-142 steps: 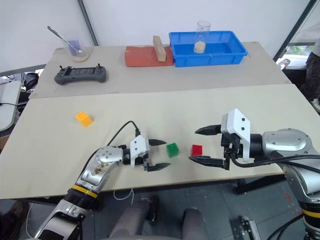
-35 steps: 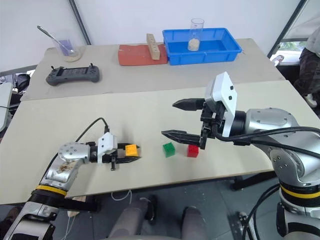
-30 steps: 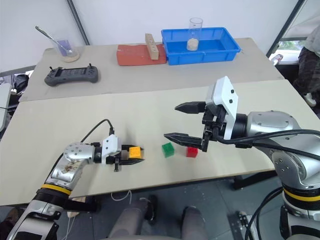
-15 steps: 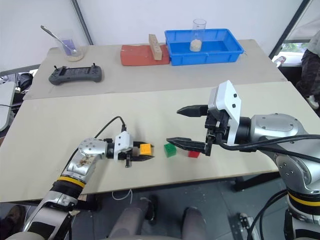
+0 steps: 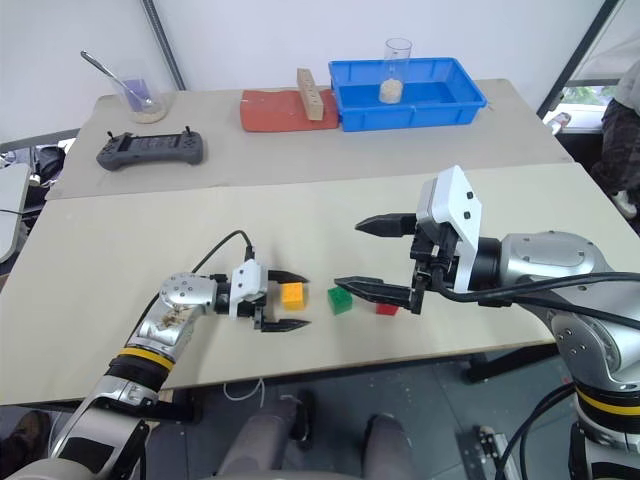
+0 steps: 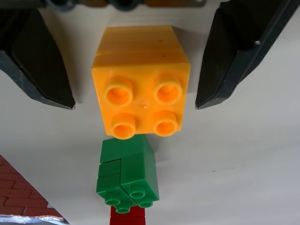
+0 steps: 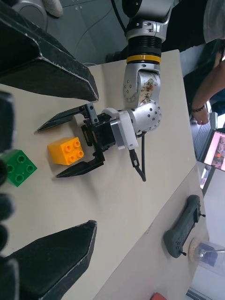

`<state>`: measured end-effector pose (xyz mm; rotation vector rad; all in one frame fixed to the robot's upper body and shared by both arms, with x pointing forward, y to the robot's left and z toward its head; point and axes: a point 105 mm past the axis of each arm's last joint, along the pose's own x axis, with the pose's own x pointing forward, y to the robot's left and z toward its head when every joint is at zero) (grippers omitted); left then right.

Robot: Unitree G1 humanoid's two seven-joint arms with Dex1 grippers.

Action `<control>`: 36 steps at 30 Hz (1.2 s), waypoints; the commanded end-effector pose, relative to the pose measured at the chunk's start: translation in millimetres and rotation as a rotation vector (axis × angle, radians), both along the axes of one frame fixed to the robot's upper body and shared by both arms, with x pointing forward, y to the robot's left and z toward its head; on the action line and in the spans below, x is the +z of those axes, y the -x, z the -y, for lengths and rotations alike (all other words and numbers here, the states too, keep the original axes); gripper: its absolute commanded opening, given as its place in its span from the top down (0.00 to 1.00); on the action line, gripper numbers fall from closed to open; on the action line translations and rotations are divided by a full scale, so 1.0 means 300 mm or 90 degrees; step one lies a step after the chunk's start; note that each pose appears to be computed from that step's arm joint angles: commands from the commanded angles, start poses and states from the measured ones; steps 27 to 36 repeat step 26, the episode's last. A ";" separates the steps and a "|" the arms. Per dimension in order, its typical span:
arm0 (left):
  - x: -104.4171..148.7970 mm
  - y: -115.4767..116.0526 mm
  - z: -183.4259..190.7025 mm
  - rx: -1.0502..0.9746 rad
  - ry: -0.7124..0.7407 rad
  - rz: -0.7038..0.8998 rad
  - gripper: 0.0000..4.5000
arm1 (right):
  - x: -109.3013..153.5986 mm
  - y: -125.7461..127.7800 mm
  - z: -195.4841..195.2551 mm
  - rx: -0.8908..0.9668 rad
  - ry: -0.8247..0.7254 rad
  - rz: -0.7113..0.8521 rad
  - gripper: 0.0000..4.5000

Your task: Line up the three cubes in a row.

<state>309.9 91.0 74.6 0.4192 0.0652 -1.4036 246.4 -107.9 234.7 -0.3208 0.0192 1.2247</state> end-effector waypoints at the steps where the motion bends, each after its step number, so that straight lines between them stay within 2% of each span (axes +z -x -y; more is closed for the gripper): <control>1: 0.023 0.008 -0.078 0.030 -0.011 -0.001 0.01 | 0.024 0.004 0.012 -0.005 -0.002 0.037 0.00; 7: 0.130 0.035 -0.240 0.103 -0.033 0.007 0.01 | -0.017 -0.023 0.103 -0.058 0.031 0.036 0.00; 14: 0.333 -0.010 -0.408 0.229 -0.092 0.106 0.01 | -0.063 -0.034 0.216 -0.105 0.077 0.041 0.00; 17: 0.376 -0.023 -0.430 0.245 -0.098 0.124 0.01 | -0.074 -0.027 0.235 -0.106 0.087 0.036 0.00; 36: 0.389 -0.041 -0.414 0.231 -0.092 0.112 0.01 | -0.083 -0.037 0.249 -0.113 0.089 0.034 0.00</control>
